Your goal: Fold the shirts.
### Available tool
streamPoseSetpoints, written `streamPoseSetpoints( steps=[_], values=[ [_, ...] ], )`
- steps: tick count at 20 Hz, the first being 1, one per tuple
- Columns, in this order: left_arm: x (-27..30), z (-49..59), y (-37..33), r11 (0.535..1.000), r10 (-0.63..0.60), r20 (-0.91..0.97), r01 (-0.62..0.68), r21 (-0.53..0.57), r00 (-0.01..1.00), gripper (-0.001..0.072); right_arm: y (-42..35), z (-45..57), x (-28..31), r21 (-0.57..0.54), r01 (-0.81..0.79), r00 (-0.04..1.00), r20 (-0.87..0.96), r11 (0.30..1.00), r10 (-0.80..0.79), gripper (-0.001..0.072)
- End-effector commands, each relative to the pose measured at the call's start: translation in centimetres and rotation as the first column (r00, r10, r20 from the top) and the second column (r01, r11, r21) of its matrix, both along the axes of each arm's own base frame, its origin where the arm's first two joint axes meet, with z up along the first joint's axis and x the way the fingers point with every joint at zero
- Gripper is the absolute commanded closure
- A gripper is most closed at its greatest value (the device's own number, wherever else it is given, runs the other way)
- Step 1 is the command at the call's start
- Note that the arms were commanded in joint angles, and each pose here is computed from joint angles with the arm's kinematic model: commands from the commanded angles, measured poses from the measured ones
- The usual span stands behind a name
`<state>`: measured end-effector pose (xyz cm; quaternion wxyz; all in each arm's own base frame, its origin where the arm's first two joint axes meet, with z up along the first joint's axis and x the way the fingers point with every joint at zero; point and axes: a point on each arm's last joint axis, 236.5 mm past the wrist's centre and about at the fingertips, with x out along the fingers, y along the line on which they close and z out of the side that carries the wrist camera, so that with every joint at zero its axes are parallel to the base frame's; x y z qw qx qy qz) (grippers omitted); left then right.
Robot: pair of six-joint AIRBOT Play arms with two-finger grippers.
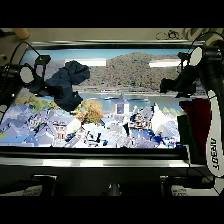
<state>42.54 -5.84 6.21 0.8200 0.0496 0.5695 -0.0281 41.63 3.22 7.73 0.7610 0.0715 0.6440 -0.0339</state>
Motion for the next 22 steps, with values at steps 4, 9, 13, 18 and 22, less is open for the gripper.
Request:
streamPoseSetpoints(
  steps=[4,9,13,18,22],
  values=[
    [0.0,0.0,0.0,1.000,-0.001,-0.001,0.001,0.001,1.000,-0.0013,0.0,0.0,0.0,0.000,-0.001,1.000,0.000,1.000,0.001,0.0022],
    [0.0,0.0,0.0,1.000,-0.001,-0.001,0.001,0.001,1.000,-0.0013,0.0,0.0,0.0,0.000,-0.001,1.000,0.000,1.000,0.001,0.0022],
    [0.0,0.0,-0.1,1.000,0.006,0.000,-0.006,-0.005,1.000,-0.0013,0.1,0.0,0.0,0.003,0.003,1.000,0.001,1.000,-0.003,0.0023],
    [2.9,0.4,-1.8,0.997,0.012,0.110,-0.003,-0.082,0.994,-0.0013,0.2,0.3,1.4,0.003,-0.011,0.998,0.060,1.000,0.011,0.0021],
    [6.7,-0.7,-1.0,0.996,0.049,0.186,-0.034,-0.085,0.981,0.0004,0.2,0.3,1.8,0.002,-0.026,0.997,0.077,1.000,0.025,0.0023]
  ],
)
